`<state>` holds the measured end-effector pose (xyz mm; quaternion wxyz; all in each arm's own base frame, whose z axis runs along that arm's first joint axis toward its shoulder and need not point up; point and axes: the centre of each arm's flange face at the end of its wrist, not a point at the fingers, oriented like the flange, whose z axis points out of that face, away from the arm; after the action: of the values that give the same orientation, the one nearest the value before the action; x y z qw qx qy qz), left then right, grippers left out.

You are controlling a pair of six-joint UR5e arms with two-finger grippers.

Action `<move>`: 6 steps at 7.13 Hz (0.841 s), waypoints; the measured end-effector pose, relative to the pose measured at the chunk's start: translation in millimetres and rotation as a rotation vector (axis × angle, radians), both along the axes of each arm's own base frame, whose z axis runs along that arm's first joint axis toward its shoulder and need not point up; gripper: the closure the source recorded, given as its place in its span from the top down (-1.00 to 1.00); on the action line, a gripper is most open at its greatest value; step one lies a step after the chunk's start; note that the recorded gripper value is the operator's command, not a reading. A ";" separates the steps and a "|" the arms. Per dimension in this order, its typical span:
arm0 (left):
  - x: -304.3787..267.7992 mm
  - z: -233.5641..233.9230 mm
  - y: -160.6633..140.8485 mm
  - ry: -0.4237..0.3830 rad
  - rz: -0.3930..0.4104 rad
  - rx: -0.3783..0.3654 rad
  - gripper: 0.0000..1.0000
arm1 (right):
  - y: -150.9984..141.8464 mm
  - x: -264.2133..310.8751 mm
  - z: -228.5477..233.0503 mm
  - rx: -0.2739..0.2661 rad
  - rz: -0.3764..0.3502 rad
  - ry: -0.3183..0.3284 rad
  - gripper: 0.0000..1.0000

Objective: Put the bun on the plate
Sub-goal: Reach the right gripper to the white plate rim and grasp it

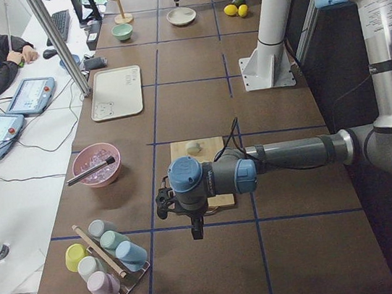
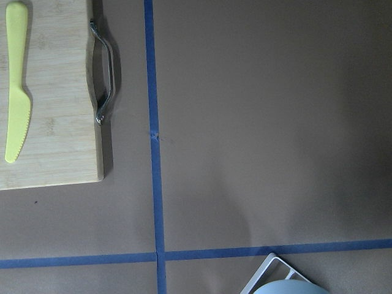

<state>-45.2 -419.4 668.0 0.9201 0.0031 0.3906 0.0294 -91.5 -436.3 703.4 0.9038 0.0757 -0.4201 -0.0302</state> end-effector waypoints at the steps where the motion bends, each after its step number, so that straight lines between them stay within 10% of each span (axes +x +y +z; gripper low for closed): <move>1: 0.0 0.2 0.2 0.000 0.000 0.000 1.00 | 2.1 -5.5 4.5 -0.005 -0.007 -0.002 0.14; 4: 0.1 2.5 1.4 0.000 0.000 -0.006 1.00 | 6.5 -24.3 7.9 -0.006 -0.050 -0.002 -0.97; 6: 0.4 4.1 1.4 0.001 0.001 -0.009 1.00 | 4.7 -29.7 4.0 0.003 -0.059 -0.004 -1.00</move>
<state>-44.7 -417.9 672.1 0.9200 -0.0012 0.3910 0.0280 -121.2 -431.5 707.4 0.9016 0.0646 -0.4238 -0.0575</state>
